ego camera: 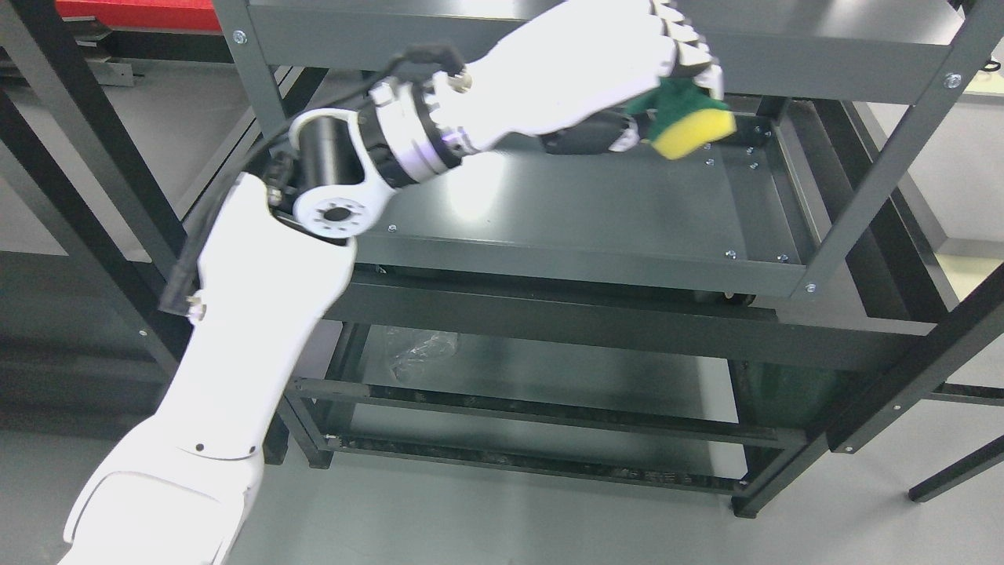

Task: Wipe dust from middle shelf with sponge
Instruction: 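Wipe the sponge back across the middle shelf toward the robot, then withdraw the left hand holding the sponge out of the shelf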

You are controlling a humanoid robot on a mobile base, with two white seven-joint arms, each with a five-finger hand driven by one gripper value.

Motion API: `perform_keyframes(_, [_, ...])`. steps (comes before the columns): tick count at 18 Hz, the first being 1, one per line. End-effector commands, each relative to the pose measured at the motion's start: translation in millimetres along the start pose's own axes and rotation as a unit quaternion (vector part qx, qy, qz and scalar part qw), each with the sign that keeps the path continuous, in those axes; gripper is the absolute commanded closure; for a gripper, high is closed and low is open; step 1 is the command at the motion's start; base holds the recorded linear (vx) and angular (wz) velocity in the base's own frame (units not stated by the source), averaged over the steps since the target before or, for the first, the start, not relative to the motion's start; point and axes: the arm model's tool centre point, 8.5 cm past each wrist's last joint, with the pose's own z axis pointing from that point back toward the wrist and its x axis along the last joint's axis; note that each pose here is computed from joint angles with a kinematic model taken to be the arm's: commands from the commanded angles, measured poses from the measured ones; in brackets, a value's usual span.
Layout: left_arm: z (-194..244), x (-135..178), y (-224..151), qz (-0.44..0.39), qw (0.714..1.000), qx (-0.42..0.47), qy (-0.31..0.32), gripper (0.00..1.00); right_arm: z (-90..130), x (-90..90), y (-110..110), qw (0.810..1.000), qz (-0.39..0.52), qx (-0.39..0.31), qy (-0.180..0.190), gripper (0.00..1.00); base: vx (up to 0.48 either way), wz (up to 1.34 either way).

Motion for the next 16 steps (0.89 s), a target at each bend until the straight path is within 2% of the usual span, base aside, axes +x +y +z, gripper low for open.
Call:
perform_keyframes(1, [-50, 65, -79, 0.047, 0.991, -0.081, -0.095, 1.00, 0, 8.6, -10, 1.000, -0.001, -0.007, -0.010, 0.00, 0.000, 0.00])
perform_keyframes(3, [-45, 67, -84, 0.067, 0.991, -0.071, -0.092, 1.00, 0, 9.5, -10, 1.000, -0.001, -0.007, -0.011, 0.00, 0.000, 0.00])
perform_keyframes(6, [-17, 92, -129, 0.172, 0.981, -0.051, -0.077, 1.00, 0, 9.5, -10, 1.000, -0.001, -0.007, -0.011, 0.00, 0.000, 0.00])
perform_keyframes(8, [6, 99, -151, 0.232, 0.971, -0.026, -0.043, 1.00, 0, 9.5, -10, 1.000, -0.001, -0.007, -0.011, 0.00, 0.000, 0.00])
perform_keyframes(10, [32, 86, -154, 0.276, 0.961, 0.031, 0.019, 1.00, 0, 9.5, -10, 1.000, -0.001, -0.007, -0.011, 0.00, 0.000, 0.00])
perform_keyframes(12, [78, 61, -159, 0.324, 0.929, 0.118, 0.135, 1.00, 0, 9.5, -10, 1.000, -0.001, -0.007, -0.011, 0.00, 0.000, 0.00])
perform_keyframes(13, [106, 50, -164, 0.350, 0.900, 0.166, 0.200, 1.00, 0, 9.5, -10, 1.000, -0.001, -0.007, -0.011, 0.00, 0.000, 0.00])
perform_keyframes(16, [173, 27, -171, 0.386, 0.818, 0.258, 0.341, 1.00, 0, 9.5, -10, 1.000, -0.001, -0.007, -0.011, 0.00, 0.000, 0.00])
